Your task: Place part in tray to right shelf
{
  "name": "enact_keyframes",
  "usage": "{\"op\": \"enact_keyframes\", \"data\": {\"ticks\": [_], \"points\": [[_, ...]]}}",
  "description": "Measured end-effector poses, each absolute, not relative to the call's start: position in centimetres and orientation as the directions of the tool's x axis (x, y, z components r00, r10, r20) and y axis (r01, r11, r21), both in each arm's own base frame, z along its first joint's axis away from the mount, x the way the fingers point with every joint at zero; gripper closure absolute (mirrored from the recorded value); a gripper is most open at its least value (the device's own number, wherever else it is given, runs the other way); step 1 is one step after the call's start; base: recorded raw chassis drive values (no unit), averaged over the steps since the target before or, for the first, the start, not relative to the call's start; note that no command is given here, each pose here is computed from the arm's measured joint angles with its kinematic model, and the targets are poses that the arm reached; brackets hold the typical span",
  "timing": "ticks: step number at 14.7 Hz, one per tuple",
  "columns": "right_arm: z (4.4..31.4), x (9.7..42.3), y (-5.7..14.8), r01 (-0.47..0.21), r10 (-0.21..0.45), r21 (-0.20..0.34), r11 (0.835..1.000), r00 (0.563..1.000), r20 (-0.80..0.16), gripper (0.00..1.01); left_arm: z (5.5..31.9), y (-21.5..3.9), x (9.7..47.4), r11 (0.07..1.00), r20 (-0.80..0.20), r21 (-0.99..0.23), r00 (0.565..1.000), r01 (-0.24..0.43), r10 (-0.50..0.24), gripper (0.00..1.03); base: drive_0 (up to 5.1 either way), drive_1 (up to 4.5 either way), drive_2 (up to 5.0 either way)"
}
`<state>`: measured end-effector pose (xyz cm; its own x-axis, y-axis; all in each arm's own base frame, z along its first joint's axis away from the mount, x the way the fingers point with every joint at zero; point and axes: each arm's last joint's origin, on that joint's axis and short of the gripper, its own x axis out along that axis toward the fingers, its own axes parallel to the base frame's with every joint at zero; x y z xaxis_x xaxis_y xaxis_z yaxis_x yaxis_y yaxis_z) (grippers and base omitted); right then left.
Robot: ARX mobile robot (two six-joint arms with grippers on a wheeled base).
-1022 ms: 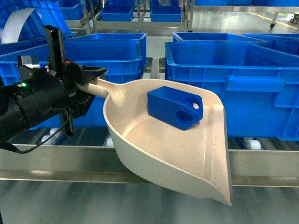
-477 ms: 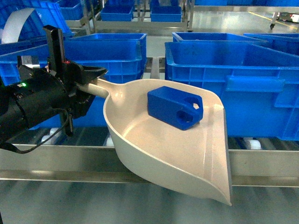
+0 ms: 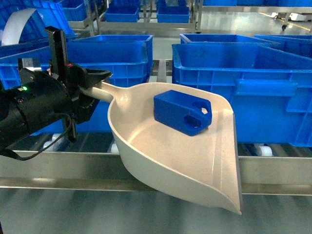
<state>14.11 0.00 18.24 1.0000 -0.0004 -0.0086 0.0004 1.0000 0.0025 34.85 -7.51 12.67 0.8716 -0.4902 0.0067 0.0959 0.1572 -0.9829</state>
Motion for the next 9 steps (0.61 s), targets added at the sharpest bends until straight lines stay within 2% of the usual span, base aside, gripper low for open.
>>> {"op": "enact_keyframes", "data": {"ticks": [9], "points": [[18.22,14.11,0.00,0.000,0.000,0.002,1.000,1.000,-0.009,0.03,12.67,-7.51,34.85,0.157,0.007,-0.983,0.872,0.096,-0.490,0.90,0.0,0.00,0.0]]}}
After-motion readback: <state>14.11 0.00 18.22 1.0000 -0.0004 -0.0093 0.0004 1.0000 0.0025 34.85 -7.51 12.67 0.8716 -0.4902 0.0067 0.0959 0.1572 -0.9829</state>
